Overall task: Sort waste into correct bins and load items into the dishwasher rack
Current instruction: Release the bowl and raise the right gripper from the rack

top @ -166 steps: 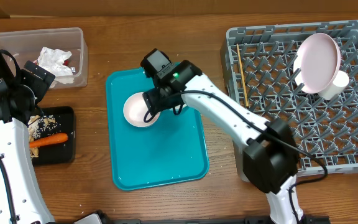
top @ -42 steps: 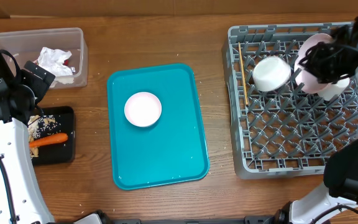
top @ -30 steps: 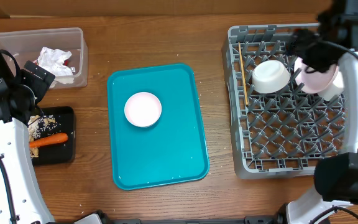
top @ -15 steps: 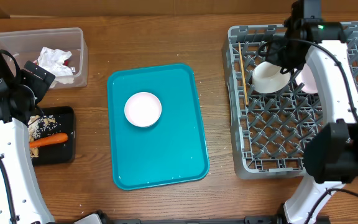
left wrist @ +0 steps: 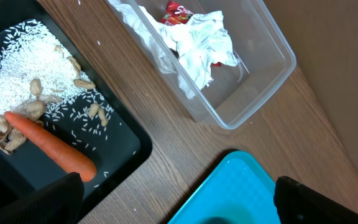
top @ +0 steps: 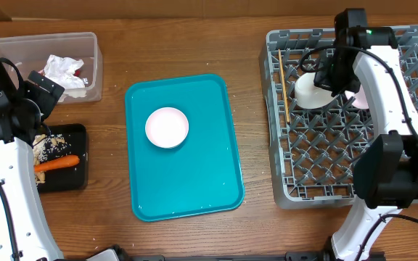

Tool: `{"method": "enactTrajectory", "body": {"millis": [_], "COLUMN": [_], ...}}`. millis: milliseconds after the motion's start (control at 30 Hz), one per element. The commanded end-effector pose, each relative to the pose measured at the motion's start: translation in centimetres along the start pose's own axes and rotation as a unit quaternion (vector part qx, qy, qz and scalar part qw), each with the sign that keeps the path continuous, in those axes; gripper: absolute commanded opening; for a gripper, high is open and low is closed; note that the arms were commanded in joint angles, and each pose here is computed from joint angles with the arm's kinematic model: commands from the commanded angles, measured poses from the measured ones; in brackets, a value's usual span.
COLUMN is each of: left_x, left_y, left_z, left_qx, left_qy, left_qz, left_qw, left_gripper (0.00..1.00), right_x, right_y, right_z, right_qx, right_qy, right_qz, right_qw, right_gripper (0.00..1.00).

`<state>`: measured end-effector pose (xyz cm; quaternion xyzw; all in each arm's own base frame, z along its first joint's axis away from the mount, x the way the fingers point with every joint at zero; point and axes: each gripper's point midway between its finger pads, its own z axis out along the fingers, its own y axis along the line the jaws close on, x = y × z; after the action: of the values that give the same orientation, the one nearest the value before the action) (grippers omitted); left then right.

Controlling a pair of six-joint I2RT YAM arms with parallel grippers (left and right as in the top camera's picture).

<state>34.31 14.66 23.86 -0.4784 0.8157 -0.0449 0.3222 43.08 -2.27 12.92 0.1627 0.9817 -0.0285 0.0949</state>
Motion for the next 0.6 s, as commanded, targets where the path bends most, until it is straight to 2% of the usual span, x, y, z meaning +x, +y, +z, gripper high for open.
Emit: {"method": "enactTrajectory", "body": {"millis": [0,233,367,567], "left_x": [-0.4,-0.4,-0.4,-0.4], "left_y": [0.2,0.2,0.2,0.2], "left_z": [-0.2,-0.2,-0.2,-0.2], "left_qx": [-0.004,-0.004,-0.004,-0.004], "left_qy": [-0.008,-0.008,-0.008,-0.008], "left_qz": [-0.006,-0.006,-0.006,-0.006], "left_qw": [1.000,1.000,1.000,1.000], "left_gripper": [1.00,1.00,1.00,1.00], "right_x": [-0.4,-2.4,-2.6,-1.7], "right_y": [-0.2,3.4,3.4,1.8], "right_z": [-0.2,-0.6,-0.3,2.5], "right_qx": [0.001,-0.097,-0.095,-0.039], "right_qy": [-0.008,-0.041,-0.043,-0.010], "right_qz": [0.005,0.003,0.000,0.002], "right_qw": [1.000,0.994,0.995,0.999], "right_gripper": [0.04,0.04,0.04,0.04]}}
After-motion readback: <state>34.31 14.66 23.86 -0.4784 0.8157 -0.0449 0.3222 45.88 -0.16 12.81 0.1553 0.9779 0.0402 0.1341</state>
